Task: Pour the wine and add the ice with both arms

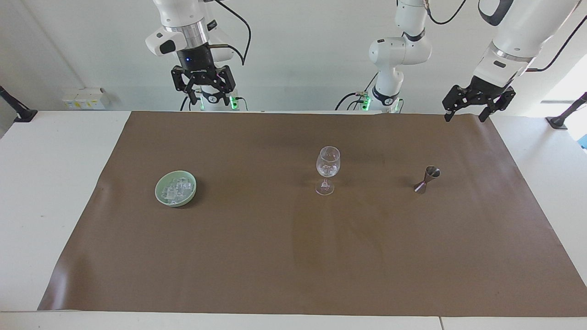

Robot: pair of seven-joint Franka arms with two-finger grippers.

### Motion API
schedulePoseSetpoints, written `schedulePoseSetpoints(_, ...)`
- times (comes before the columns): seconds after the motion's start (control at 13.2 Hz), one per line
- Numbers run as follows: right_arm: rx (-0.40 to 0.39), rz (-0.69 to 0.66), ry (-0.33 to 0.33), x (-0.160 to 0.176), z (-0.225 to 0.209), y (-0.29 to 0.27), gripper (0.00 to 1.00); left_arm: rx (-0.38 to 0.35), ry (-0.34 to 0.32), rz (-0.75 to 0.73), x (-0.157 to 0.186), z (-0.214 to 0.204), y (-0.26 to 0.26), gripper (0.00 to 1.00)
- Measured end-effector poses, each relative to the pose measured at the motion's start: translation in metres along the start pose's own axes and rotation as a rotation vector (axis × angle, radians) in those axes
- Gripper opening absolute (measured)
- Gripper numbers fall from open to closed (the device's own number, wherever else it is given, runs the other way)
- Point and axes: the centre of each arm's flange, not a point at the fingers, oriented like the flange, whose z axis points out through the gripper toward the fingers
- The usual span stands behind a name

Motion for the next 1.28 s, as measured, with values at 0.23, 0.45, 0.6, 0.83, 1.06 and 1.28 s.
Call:
schedulePoseSetpoints(0.23,-0.001,-0.019,-0.024,0.008,-0.030,0.033,1.00,0.000,0.000,0.000,0.000,0.000,0.000,1.00)
schedulePoseSetpoints(0.45,-0.044,-0.027,-0.048,0.020,-0.051,0.054,1.00,0.000,0.000,0.000,0.000,0.000,0.000,1.00)
schedulePoseSetpoints(0.6,-0.076,-0.056,-0.052,0.029,-0.055,0.058,1.00,0.000,-0.001,0.000,0.000,0.000,0.000,1.00)
schedulePoseSetpoints(0.83,-0.083,-0.057,-0.082,0.040,-0.050,0.063,1.00,0.000,-0.001,0.000,0.000,0.000,0.000,1.00)
schedulePoseSetpoints(1.06,-0.081,-0.041,-0.095,0.062,-0.048,0.072,1.00,0.000,-0.001,0.000,0.000,0.000,0.000,1.00)
schedulePoseSetpoints(1.28,-0.082,-0.048,-0.116,0.068,-0.042,0.068,1.00,0.000,-0.001,0.000,0.000,0.000,0.000,1.00)
